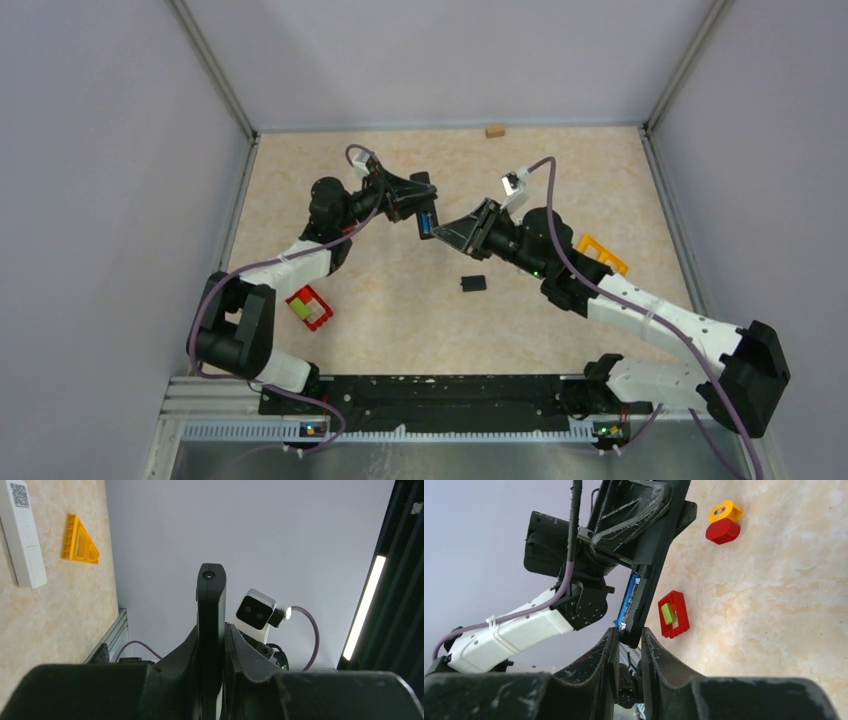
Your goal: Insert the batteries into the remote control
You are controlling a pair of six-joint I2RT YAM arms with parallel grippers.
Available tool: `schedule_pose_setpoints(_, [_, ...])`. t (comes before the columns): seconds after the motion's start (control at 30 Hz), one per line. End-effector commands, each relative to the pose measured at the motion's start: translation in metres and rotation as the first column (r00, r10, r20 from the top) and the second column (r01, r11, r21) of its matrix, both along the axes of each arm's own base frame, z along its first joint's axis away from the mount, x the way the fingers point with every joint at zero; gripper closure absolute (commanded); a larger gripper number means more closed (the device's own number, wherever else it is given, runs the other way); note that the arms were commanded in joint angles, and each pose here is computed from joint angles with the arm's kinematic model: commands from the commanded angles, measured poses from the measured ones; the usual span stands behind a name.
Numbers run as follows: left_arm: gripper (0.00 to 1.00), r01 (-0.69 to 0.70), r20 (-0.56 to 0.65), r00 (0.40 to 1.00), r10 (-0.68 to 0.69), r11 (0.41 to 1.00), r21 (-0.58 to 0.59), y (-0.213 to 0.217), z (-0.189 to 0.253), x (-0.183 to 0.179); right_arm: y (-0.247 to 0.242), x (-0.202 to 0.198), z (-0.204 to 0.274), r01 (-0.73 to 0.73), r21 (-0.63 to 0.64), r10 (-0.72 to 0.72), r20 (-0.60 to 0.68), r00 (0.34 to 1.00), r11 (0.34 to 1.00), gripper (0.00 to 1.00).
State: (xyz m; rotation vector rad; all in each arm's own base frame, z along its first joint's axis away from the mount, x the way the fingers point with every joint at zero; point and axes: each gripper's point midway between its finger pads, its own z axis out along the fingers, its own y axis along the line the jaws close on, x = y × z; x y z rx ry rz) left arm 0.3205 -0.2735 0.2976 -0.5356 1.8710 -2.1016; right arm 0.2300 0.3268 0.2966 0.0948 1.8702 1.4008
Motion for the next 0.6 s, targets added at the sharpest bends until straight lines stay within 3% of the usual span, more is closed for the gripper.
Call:
schedule_pose_setpoints(0.0, [1.0, 0.043, 0.161, 0.986, -0.042, 0.999, -0.004, -0.005, 0.033, -0.024, -0.002, 0.012, -0.015, 0.048, 0.033, -0.044, -0.097, 0.994, 0.998, 0.84])
schedule_pose_setpoints(0.2, [1.0, 0.002, 0.276, 0.961, -0.009, 1.0, 0.028, -0.001, 0.044, -0.028, -0.014, 0.018, -0.048, 0.097, -0.032, -0.102, -0.265, 0.959, 0.995, 0.87])
schedule_pose_setpoints(0.57, [1.0, -0.095, 0.453, 0.89, 0.043, 0.991, 0.093, 0.007, 0.063, -0.037, -0.013, 0.029, -0.082, 0.086, -0.202, -0.149, -0.321, 0.935, 0.976, 0.86])
